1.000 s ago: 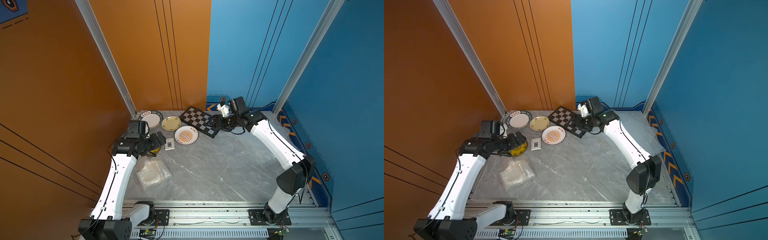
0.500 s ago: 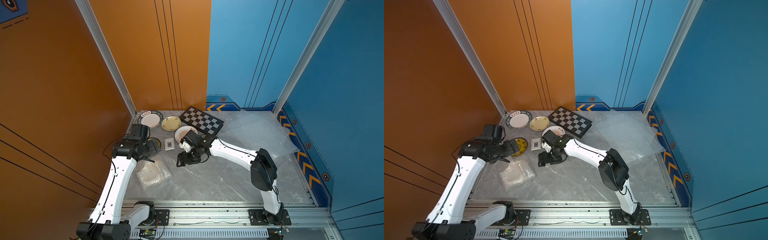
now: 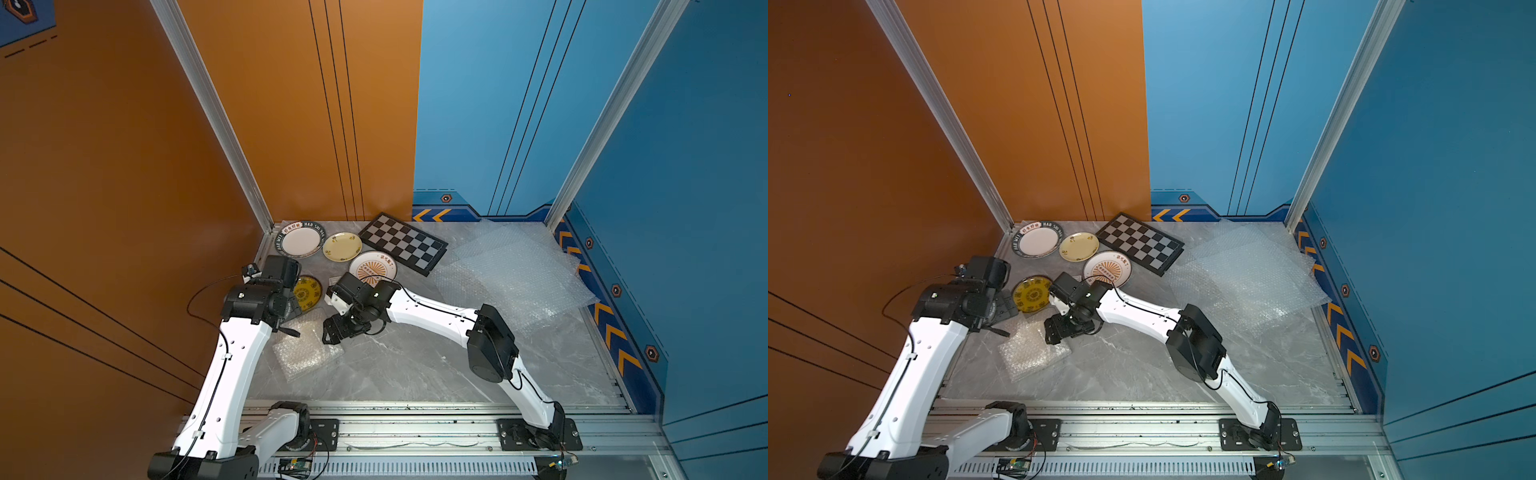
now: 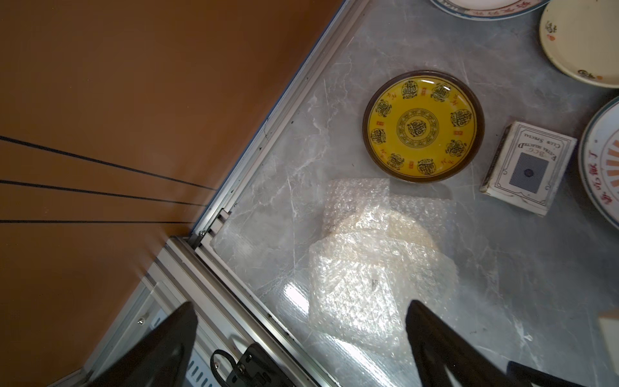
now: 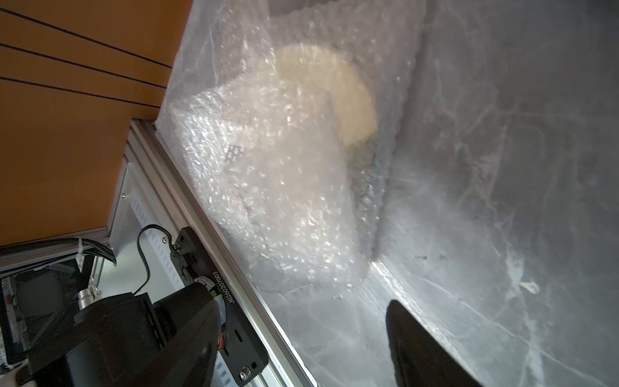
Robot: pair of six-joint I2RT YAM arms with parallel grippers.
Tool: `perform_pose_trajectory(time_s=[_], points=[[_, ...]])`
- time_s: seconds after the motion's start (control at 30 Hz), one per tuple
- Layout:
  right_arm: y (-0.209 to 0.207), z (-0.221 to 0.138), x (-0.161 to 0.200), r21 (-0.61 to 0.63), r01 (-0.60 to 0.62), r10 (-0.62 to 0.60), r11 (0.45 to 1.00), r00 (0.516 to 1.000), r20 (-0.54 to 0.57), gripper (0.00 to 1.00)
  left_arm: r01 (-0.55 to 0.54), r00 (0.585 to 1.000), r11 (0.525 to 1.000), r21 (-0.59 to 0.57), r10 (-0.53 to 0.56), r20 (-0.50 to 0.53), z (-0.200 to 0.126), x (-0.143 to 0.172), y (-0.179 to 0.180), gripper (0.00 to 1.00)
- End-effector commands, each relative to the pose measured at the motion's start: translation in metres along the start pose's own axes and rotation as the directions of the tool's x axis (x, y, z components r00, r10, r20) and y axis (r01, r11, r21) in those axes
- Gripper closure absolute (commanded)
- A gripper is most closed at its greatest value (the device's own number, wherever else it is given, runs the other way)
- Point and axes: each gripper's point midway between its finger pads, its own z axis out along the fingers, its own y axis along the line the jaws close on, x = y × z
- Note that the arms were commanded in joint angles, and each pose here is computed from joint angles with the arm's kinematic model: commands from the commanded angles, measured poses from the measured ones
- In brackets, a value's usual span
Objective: Unpack dinner plates from bubble wrap
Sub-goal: Move the bubble wrap to the center of the board.
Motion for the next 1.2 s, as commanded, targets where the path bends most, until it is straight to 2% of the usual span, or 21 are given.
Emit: perform_pose_trajectory(time_s=[0.0,0.13,0.4,0.63,0.77,0.87,1.0,1.17], points=[[0.02,0.01,0.001,-0.063,0.071,-0.072,0.995,0.997,-0.017,0.21,-0.022,1.0,0.997,-0.069,0.023,0.009,-0.001,0.003,0.013,0.02],[0.026,0.022,0.003,-0.07,0.077,-0.08,0.995,0.996,-0.026,0.2,-0.021,1.0,0.997,-0.072,0.022,0.01,-0.002,0.003,0.013,0.02],[-0.003,0.042,-0.01,0.037,0.007,-0.008,0.999,1.0,0.011,0.21,-0.031,0.999,0.994,-0.109,0.033,0.012,-0.005,0.006,0.022,0.02],[-0.021,0.053,-0.016,0.096,-0.05,0.047,0.994,0.998,0.036,0.28,-0.059,0.998,0.993,-0.098,0.061,0.018,-0.008,0.007,0.019,0.02],[-0.027,0.048,-0.02,0.125,-0.063,0.057,0.99,0.997,0.053,0.48,-0.073,0.997,0.993,-0.091,0.076,0.027,-0.01,0.005,0.017,0.02],[-0.028,0.043,-0.023,0.132,-0.061,0.053,0.989,0.996,0.065,0.72,-0.078,0.996,0.993,-0.093,0.081,0.035,-0.01,0.005,0.018,0.02],[-0.023,0.038,-0.026,0.122,-0.053,0.044,0.991,0.996,0.074,0.98,-0.082,0.995,0.993,-0.088,0.086,0.041,-0.011,0.004,0.016,0.02],[-0.023,0.027,-0.029,0.128,-0.049,0.038,0.991,0.995,0.087,1.0,-0.093,0.994,0.994,-0.066,0.096,0.044,-0.011,0.001,0.008,0.02]])
